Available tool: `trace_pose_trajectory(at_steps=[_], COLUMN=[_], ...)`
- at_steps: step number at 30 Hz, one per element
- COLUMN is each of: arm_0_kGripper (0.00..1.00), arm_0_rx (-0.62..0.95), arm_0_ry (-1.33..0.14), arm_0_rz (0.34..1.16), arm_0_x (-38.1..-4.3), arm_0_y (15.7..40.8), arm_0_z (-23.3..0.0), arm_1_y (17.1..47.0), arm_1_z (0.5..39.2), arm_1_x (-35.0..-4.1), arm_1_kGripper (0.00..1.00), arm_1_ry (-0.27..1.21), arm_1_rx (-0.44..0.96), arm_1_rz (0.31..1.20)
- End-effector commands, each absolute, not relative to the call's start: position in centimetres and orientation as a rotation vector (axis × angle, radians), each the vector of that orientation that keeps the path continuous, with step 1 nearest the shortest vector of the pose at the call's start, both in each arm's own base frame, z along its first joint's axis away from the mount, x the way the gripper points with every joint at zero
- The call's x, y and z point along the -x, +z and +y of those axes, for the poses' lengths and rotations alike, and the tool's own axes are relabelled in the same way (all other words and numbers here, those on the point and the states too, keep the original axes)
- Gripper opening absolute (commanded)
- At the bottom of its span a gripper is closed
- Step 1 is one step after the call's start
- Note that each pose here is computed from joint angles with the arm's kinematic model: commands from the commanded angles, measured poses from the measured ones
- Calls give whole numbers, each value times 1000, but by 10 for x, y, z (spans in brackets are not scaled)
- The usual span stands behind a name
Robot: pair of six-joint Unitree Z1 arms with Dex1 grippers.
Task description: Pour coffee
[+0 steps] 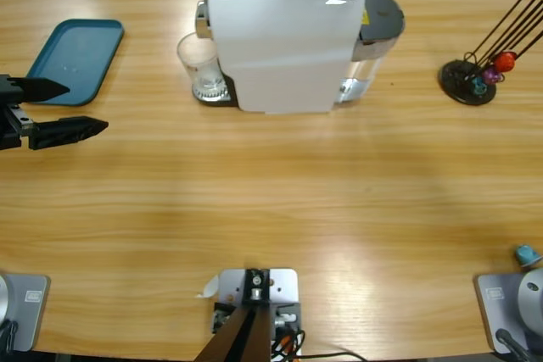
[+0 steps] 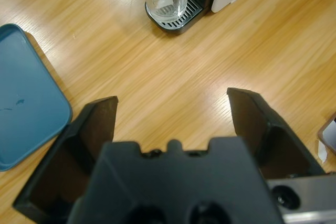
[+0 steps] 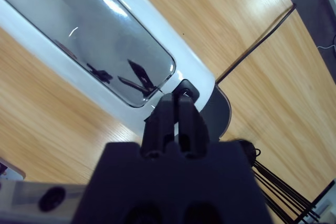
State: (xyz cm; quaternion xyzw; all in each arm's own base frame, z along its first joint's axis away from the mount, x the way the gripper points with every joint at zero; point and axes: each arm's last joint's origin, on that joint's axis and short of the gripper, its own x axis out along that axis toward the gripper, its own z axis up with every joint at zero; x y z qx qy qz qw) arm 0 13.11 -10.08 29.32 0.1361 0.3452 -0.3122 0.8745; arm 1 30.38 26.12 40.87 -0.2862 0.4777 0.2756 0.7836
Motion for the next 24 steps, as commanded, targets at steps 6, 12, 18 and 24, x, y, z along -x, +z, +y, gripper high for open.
trace_pose_trajectory(at_steps=[6,12,18,24], arm_0_kGripper=[899,899,899,909], arm_0_rx=[-282,-283,-284,-275], arm_0_ry=[-639,-639,-635,-639], arm_0_rz=[760,762,760,740], arm_0_x=[-129,-129,-129,-128], arm_0_y=[288,288,288,290], arm_0_z=[-98,-97,-97,-97], arm_1_y=[366,365,503,490], arm_1_z=[270,270,203,157], arm_1_x=[-310,-310,-250,-172], arm_1_kGripper=[0,0,290,1000], arm_1_ry=[610,610,462,555], arm_1_rx=[665,661,542,469], arm_1_rz=[1143,1143,732,708])
